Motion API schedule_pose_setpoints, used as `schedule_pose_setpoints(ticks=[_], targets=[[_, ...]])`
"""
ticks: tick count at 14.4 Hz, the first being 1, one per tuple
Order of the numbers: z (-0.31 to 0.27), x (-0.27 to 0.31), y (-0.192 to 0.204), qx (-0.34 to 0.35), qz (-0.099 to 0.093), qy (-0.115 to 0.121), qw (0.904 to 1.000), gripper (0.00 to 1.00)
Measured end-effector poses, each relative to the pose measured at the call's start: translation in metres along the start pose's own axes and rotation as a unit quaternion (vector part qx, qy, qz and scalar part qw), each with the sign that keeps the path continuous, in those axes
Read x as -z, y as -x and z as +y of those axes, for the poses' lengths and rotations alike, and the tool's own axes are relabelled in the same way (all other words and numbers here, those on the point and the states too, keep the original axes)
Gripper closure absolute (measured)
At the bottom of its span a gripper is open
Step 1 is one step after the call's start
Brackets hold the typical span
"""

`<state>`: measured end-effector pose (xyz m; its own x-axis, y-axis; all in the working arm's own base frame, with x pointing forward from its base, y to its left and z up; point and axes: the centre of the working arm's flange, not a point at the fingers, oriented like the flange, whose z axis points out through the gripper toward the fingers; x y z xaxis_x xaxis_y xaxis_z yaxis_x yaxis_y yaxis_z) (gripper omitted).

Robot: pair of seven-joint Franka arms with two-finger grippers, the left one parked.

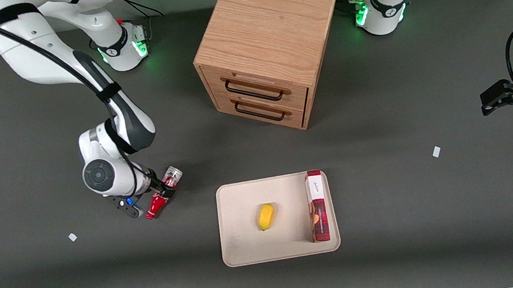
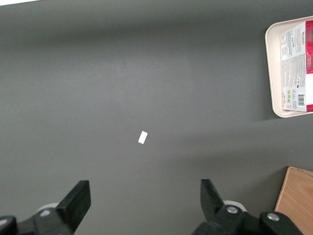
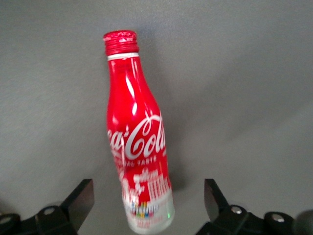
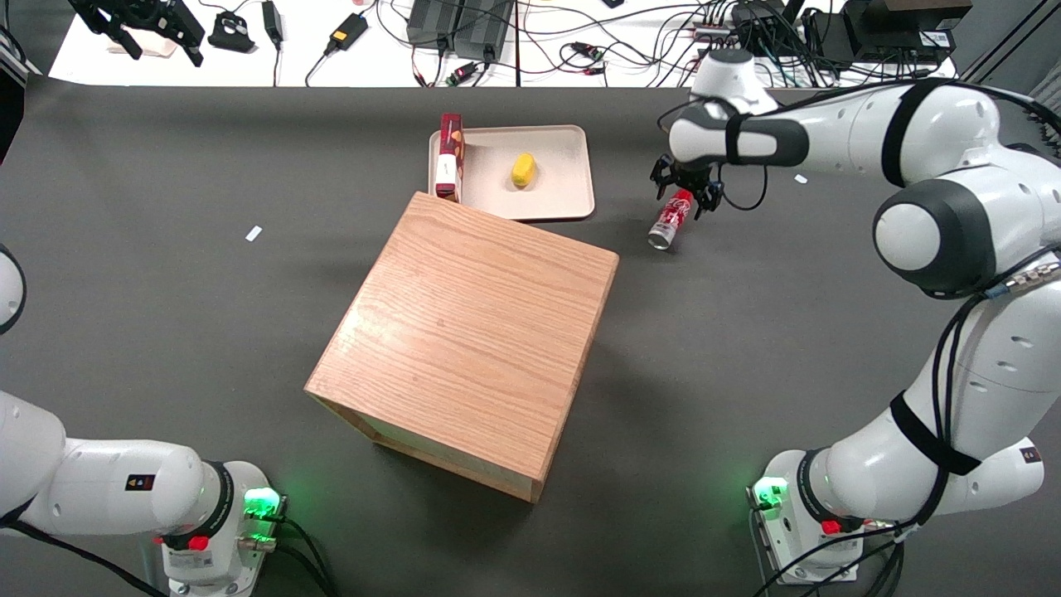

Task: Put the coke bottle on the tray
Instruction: 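Close the right gripper around the bottle's body, then lift the bottle upright with the right gripper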

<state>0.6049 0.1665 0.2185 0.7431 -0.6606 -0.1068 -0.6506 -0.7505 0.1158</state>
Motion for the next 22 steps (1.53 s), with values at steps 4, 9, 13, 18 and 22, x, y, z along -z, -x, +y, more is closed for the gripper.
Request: schedule_pose_setpoints(ticks=[4,9,13,18,22], targets=[[0.000,-0.021,0.002,-0.006,0.012,-0.022,0.9997,0.00],[-0.001,-0.036,0.001,-0.004,0.015,-0.023,0.9996,0.26],[-0.002,-0.037,0.000,0.000,0.019,-0.023,0.9996,0.45],[-0.001,0.005,-0.004,0.028,0.029,-0.011,0.9991,0.45],[0.014,0.127,-0.006,0.101,0.047,0.007,0.9937,0.45]])
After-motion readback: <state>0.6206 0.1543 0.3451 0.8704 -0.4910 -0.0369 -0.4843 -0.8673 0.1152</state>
